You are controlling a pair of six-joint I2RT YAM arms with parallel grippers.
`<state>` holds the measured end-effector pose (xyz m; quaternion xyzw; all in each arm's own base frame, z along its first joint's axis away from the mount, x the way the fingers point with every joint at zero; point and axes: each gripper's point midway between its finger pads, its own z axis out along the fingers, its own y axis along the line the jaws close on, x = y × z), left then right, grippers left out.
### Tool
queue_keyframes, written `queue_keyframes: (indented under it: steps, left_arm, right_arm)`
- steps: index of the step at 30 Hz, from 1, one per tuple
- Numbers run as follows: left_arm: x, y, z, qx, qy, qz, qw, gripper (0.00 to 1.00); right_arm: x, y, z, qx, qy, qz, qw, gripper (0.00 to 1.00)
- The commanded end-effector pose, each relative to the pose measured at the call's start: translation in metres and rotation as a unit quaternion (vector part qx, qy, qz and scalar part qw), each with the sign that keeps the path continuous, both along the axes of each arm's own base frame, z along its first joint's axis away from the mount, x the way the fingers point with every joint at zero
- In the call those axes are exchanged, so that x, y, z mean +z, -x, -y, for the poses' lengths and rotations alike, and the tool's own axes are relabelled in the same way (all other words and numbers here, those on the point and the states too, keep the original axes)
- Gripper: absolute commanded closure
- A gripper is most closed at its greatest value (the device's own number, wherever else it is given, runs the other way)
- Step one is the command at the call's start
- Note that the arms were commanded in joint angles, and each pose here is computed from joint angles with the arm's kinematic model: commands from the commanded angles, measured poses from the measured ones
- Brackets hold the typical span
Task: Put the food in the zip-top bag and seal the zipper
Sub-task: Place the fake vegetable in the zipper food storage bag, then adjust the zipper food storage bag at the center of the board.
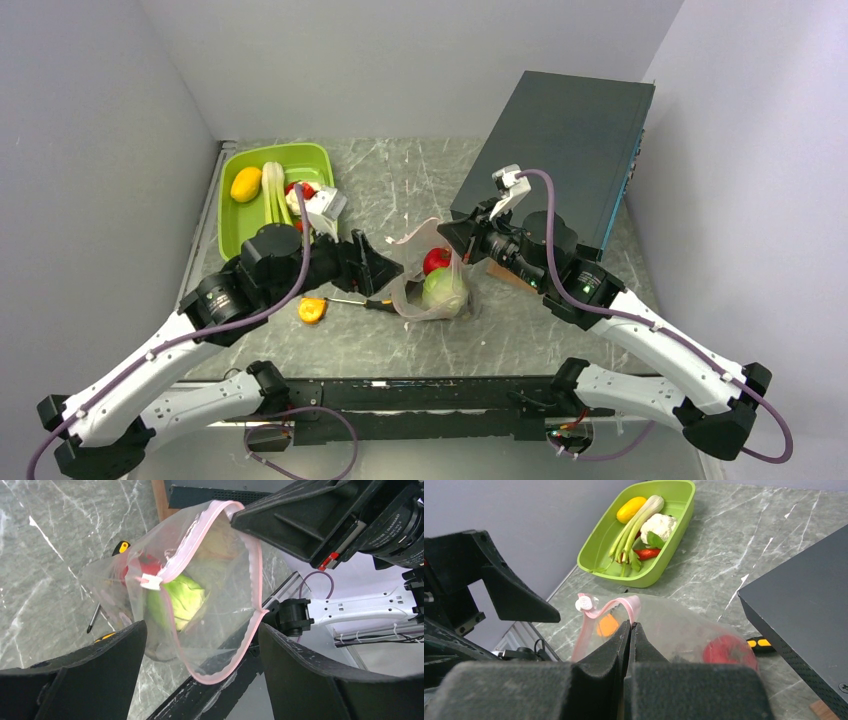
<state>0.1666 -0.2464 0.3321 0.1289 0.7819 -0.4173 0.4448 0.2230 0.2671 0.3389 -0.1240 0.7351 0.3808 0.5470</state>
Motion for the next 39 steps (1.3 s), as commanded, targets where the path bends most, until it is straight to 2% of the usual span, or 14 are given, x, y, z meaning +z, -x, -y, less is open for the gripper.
queue_keyframes:
  steps: [1, 8, 11, 12, 13, 15, 16, 19, 22, 26, 29, 34, 39]
  left_arm:
    - [-0.025, 0.010, 0.000, -0.004, 0.007, -0.046, 0.999, 0.15]
    - [-0.069, 0.015, 0.016, -0.017, 0.011, -0.116, 0.993, 0.26]
    - [-0.081, 0.016, 0.024, -0.030, -0.001, -0.133, 0.991, 0.36]
    - [-0.082, 0.016, 0.028, -0.037, 0.000, -0.133, 0.990, 0.44]
    - [-0.077, 0.018, 0.032, -0.050, 0.008, -0.127, 0.991, 0.58]
    - [-0.063, 0.014, 0.036, -0.058, 0.017, -0.103, 0.993, 0.96]
    - [-0.048, 0.012, 0.037, -0.063, 0.023, -0.084, 0.994, 1.00]
    - [0.031, 0.007, 0.040, -0.080, 0.058, 0.006, 0.995, 1.00]
    - [0.090, 0.010, 0.045, -0.094, 0.106, 0.028, 0.990, 1.00]
    - [0.064, 0.017, 0.062, -0.123, 0.130, -0.029, 0.983, 1.00]
    - [0.029, 0.016, 0.063, -0.109, 0.139, -0.064, 0.982, 1.00]
    - [0.012, 0.013, 0.048, -0.073, 0.125, -0.068, 0.987, 1.00]
    - [0.017, 0.011, 0.043, -0.062, 0.125, -0.050, 0.989, 1.00]
  right_arm:
    - [0.030, 0.002, 0.002, 0.002, -0.026, 0.035, 0.999, 1.00]
    - [0.028, 0.004, 0.003, 0.005, -0.019, 0.035, 0.999, 1.00]
    - [0.027, 0.004, 0.003, 0.007, -0.012, 0.034, 0.999, 1.00]
    - [0.026, 0.004, 0.003, 0.008, -0.006, 0.036, 0.999, 1.00]
    - [0.024, 0.005, 0.003, 0.011, -0.001, 0.037, 0.999, 1.00]
    - [0.023, 0.006, 0.002, 0.020, 0.012, 0.044, 0.999, 1.00]
    - [0.024, 0.006, 0.003, 0.021, 0.019, 0.049, 0.998, 1.00]
    - [0.035, 0.001, 0.012, 0.000, 0.043, 0.062, 0.997, 1.00]
    - [0.057, 0.000, 0.025, -0.022, 0.045, 0.078, 0.996, 1.00]
    - [0.080, 0.013, 0.036, -0.020, 0.013, 0.092, 0.995, 1.00]
    - [0.072, 0.013, 0.038, -0.022, 0.014, 0.087, 0.996, 1.00]
    - [0.046, 0.007, 0.038, -0.034, 0.039, 0.069, 0.996, 1.00]
    - [0.051, 0.009, 0.047, -0.044, 0.049, 0.076, 0.995, 1.00]
